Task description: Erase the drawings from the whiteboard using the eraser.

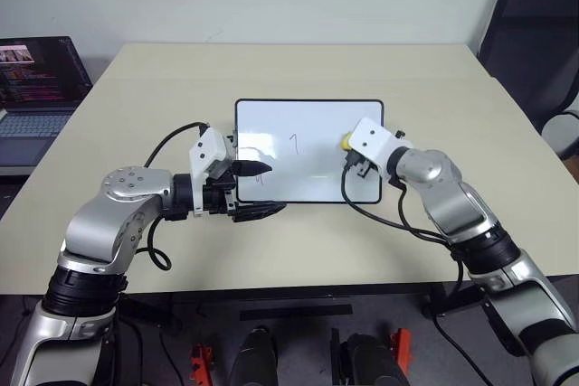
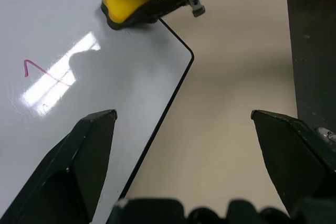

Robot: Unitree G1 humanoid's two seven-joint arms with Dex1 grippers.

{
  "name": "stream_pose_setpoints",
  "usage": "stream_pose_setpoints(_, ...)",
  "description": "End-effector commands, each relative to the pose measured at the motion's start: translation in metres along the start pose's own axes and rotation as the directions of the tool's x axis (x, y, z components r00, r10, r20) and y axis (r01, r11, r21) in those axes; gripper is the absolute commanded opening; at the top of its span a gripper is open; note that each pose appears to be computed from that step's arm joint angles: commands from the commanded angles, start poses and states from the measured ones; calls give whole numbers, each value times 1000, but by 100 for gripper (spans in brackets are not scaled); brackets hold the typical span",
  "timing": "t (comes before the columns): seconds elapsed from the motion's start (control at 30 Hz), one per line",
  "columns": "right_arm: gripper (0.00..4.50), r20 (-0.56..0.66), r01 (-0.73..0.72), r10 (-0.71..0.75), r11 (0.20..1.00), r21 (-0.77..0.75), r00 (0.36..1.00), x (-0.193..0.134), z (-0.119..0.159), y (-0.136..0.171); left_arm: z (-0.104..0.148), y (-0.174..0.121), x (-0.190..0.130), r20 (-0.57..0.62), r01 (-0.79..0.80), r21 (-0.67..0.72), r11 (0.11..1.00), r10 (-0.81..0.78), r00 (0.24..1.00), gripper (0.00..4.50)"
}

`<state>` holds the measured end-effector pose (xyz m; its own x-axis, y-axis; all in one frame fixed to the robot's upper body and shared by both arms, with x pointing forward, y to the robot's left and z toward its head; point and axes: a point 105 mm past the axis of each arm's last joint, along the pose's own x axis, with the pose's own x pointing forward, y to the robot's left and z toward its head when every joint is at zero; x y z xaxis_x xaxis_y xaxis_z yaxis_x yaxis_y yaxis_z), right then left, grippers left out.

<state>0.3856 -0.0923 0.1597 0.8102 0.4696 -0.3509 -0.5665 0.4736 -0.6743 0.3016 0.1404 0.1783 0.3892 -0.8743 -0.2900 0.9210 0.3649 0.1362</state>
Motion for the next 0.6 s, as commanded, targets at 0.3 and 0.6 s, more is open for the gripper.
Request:
stream_pose_setpoints(0.3,111,7,195,-195,979,-52,981,0,3,-37,9,-3,-6,16,-8,35,999,8,1000,450)
stream_pose_setpoints(0.6,111,13,102,-102,993,-60,995,10,6,-14,1,7,-23,5,-127,2,992,127,992,450)
